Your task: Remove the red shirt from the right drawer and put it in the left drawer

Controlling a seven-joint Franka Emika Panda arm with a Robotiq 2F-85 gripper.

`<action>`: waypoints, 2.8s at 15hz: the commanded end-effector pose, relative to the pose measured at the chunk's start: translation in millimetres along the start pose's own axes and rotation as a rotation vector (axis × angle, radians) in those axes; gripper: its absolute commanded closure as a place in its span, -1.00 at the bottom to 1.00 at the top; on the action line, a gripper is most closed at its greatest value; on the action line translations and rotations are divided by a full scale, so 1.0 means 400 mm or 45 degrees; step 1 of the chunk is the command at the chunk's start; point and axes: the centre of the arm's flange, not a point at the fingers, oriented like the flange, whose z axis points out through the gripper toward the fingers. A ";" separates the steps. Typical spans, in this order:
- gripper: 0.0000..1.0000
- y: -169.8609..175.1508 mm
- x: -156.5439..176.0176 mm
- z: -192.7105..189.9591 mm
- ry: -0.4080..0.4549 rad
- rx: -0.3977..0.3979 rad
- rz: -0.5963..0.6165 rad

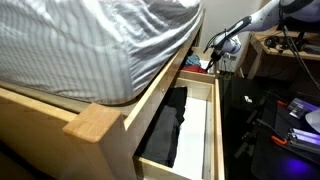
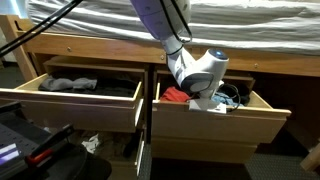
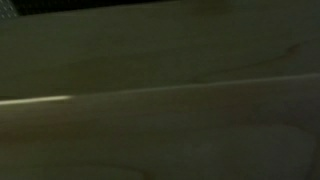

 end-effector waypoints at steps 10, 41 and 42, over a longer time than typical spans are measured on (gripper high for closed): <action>1.00 0.007 0.028 -0.248 -0.337 -0.166 -0.087; 1.00 -0.140 0.173 -0.873 0.070 -0.104 -0.252; 1.00 -0.133 0.162 -0.873 0.065 -0.123 -0.201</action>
